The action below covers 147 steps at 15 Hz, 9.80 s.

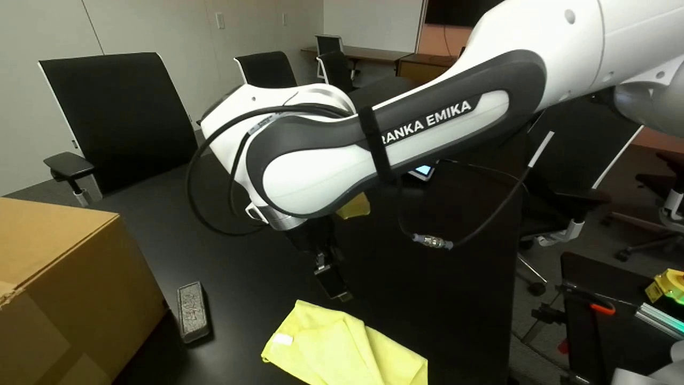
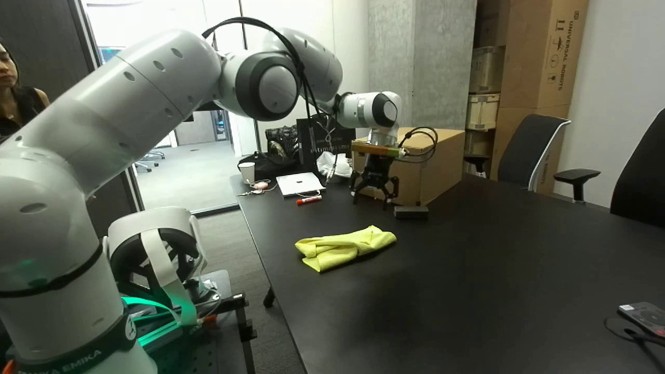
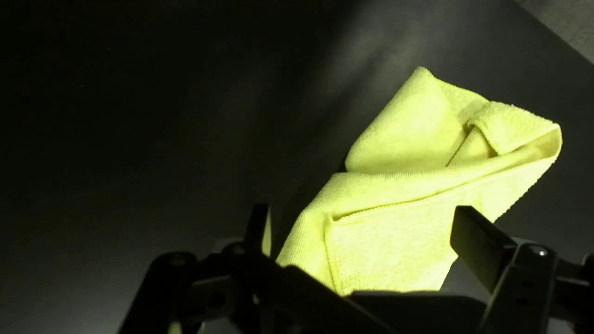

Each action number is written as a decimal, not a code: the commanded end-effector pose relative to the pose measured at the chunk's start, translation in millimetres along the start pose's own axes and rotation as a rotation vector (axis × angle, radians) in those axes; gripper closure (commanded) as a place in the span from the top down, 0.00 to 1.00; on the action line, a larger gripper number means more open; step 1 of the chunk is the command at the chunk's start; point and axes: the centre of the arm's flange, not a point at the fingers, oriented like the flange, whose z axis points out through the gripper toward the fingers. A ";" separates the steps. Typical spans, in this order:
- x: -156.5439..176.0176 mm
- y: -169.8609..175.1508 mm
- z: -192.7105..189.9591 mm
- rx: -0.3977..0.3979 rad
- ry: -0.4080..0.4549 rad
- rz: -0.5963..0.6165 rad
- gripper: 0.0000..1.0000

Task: Fold the towel in half

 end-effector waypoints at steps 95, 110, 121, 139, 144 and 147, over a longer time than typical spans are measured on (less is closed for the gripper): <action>25.8 -39.8 126.7 0.189 0.285 0.324 1.00; 23.0 -37.8 109.6 0.184 0.273 0.322 0.74; 18.9 -38.1 92.8 0.145 0.262 0.312 0.05; 62.4 -61.4 38.9 0.004 0.268 0.205 0.06; 79.0 -68.9 23.0 -0.040 0.275 0.185 0.06; 87.1 -68.5 11.5 -0.057 0.285 0.187 0.05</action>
